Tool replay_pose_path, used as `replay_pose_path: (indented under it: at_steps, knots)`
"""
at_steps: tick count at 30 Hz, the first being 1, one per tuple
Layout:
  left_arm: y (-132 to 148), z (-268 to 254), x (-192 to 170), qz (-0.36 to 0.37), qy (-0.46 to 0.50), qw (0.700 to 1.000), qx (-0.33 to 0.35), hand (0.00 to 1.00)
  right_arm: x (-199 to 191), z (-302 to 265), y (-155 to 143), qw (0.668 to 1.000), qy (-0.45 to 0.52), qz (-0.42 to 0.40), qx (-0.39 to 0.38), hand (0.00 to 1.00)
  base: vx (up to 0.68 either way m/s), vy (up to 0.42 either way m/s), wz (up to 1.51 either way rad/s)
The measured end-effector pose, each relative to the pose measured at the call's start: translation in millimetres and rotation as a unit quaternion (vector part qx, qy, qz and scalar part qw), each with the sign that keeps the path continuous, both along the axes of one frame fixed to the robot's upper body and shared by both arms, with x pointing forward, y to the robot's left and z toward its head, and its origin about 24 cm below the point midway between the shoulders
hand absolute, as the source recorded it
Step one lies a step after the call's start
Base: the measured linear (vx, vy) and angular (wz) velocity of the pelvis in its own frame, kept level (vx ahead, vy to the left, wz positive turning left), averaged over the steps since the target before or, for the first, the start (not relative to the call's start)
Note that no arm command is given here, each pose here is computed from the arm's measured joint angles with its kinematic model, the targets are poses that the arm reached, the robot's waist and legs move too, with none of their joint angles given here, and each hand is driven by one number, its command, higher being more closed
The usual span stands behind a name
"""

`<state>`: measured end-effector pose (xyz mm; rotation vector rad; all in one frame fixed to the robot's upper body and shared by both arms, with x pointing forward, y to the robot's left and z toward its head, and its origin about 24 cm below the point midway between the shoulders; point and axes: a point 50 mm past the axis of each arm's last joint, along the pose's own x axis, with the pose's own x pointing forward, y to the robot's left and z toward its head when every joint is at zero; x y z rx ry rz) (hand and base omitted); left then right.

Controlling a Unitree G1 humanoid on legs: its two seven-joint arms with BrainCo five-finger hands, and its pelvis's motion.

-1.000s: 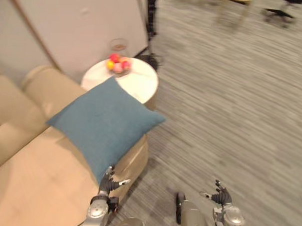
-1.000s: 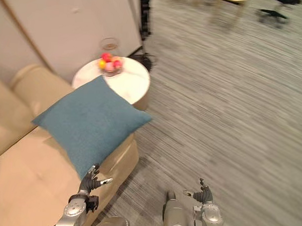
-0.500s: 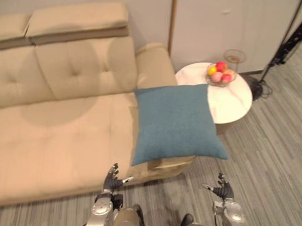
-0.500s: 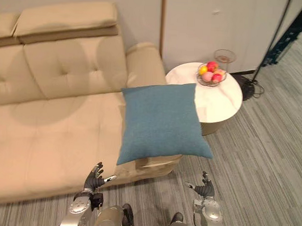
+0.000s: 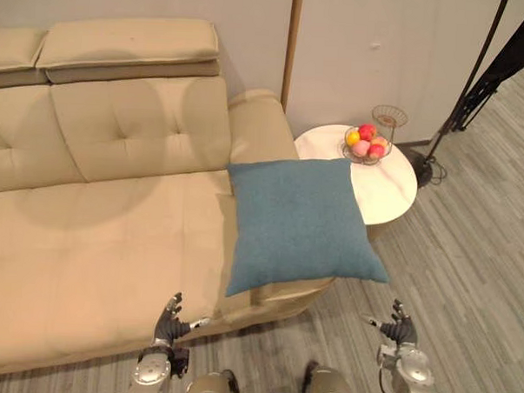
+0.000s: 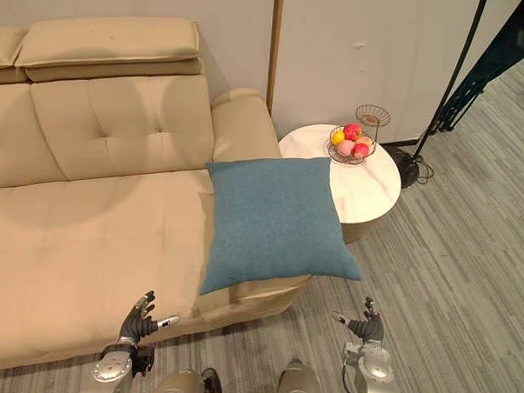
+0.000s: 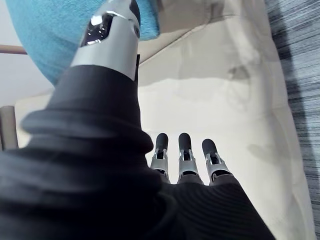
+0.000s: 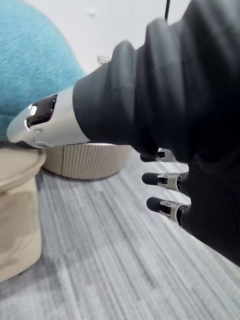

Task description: Pick up cushions and gather them together orderly.

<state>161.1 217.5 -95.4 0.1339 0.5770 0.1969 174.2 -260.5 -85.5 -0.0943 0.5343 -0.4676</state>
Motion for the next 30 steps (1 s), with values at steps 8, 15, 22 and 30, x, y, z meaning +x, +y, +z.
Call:
replay_pose_path:
  at_steps: [8,15,22,30]
  knots:
    - [-1.6,11.9,13.4,0.003,-0.037,0.999,-0.002,0.0,8.5,51.6,-34.4,0.991,-0.09,-0.008,-0.097,0.0,0.17,-0.064,-0.08]
    - [-4.9,25.0,39.1,-0.011,-0.071,0.997,-0.002,0.0,26.9,57.8,-21.6,0.989,-0.102,0.052,-0.097,0.0,0.04,0.014,0.06]
    - [-41.3,67.1,119.3,-0.081,-0.15,0.985,-0.021,0.0,122.9,97.5,30.4,0.969,-0.177,0.159,-0.07,0.0,-0.11,0.018,0.17]
    - [-84.7,153.3,202.1,-0.097,-0.257,0.96,-0.052,1.0,197.2,180.6,65.2,0.947,-0.278,0.153,-0.054,1.0,-0.2,-0.004,0.04]
